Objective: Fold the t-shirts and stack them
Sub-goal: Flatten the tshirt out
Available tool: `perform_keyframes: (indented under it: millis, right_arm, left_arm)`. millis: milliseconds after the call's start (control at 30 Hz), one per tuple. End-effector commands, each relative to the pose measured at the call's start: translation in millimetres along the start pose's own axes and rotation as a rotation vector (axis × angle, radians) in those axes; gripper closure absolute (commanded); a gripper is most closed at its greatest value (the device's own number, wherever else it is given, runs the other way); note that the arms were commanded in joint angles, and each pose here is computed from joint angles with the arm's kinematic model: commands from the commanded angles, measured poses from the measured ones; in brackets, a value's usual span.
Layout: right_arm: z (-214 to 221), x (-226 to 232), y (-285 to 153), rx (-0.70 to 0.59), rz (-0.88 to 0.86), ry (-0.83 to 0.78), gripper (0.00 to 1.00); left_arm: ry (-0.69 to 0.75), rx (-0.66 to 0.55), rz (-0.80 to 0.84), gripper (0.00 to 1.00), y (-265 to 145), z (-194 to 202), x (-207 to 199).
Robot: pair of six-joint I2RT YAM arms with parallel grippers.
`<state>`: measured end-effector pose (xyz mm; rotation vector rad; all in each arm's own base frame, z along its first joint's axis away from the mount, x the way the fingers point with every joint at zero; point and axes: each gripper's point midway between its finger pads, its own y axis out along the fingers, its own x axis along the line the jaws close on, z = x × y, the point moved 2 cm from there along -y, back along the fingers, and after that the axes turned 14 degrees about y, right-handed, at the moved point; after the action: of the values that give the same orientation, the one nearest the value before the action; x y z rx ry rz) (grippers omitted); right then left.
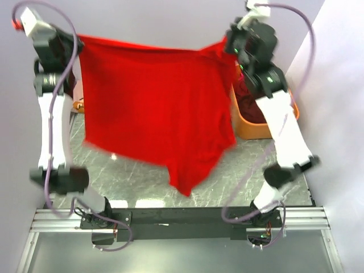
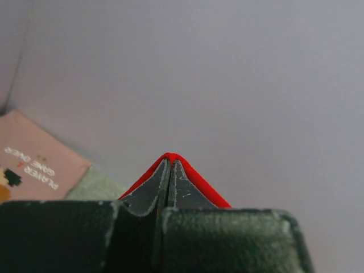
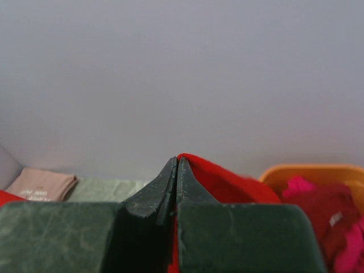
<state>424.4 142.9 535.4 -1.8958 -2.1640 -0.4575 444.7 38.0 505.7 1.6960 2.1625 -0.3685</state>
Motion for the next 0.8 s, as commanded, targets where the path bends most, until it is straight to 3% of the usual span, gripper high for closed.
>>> perform_keyframes:
  millis: [0,67,167,200,267,300,367,400,433,467,500,567,600,667,700,733,767]
  right_arm:
    - [-90.6,22.1,-19.2,-0.243,-0.084,0.012,1.0]
    - [-107.3,29.7,-22.3,-0.298,-0.117,0.002,1.0]
    - [-115.4,31.1,-38.4,-0.323,-0.15,0.005,1.0]
    - [-113.9,30.0,-42.9,-0.318,-0.154,0.006,1.0]
    - [-98.4,25.5,-55.1,-0.268,-0.166,-0.002,1.0]
    - [-87.8,27.0,-58.8,-0.23,-0.195,-0.011,1.0]
    - [-42.3,16.6,-65.7,-0.096,-0.194,-0.014,1.0]
    - [-38.4,16.7,-84.5,-0.081,-0.226,0.001,1.0]
    - [21.1,7.1,-77.8,0.049,-0.214,-0.023,1.0]
    - [40.6,3.7,-82.5,0.077,-0.215,-0.019,1.0]
    - [65.5,0.1,-88.3,0.125,-0.21,-0.014,1.0]
    - [140.4,-14.3,-107.4,0.275,-0.17,0.002,1.0]
    - [163.9,-20.9,-114.9,0.322,-0.141,0.016,1.0]
    - [233.9,-38.6,-136.9,0.482,-0.069,0.089,1.0]
    - [255.4,-44.9,-145.1,0.542,-0.044,0.104,1.0]
    - [288.1,-56.6,-156.5,0.624,0.016,0.133,1.0]
    - [306.8,-67.3,-167.8,0.686,0.075,0.131,1.0]
  left_arm:
    - [0.056,-0.231,0.136,0.99,-22.0,-101.4,-31.7]
    - [0.072,-0.246,0.121,0.99,-11.0,-108.6,-25.3]
    - [0.091,-0.322,0.143,0.99,-30.9,-135.8,-26.0]
    - [0.1,-0.289,0.124,0.99,-25.0,-122.3,-17.6]
    - [0.112,-0.311,0.123,0.99,-45.8,-125.4,-14.8]
    - [0.12,-0.251,0.096,0.99,-33.3,-96.6,-0.7]
    - [0.116,-0.239,0.081,0.99,-51.7,-84.6,7.3]
    - [0.113,-0.156,0.041,0.99,-40.4,-42.4,28.2]
    - [0.103,-0.16,0.037,0.99,-58.2,-37.3,32.0]
    - [0.07,-0.137,0.002,0.99,-61.2,-19.9,43.9]
    - [0.063,-0.035,-0.05,0.99,-56.1,33.2,70.5]
    - [-0.012,-0.009,-0.11,0.99,-76.6,61.8,89.1]
    - [-0.038,0.087,-0.176,0.99,-81.2,111.2,114.8]
    - [-0.163,0.16,-0.281,0.99,-103.0,152.1,138.1]
    - [-0.196,0.258,-0.352,0.99,-116.0,200.9,160.6]
    - [-0.229,0.286,-0.378,0.99,-127.7,217.8,168.0]
    - [-0.264,0.366,-0.447,0.99,-144.3,258.8,187.4]
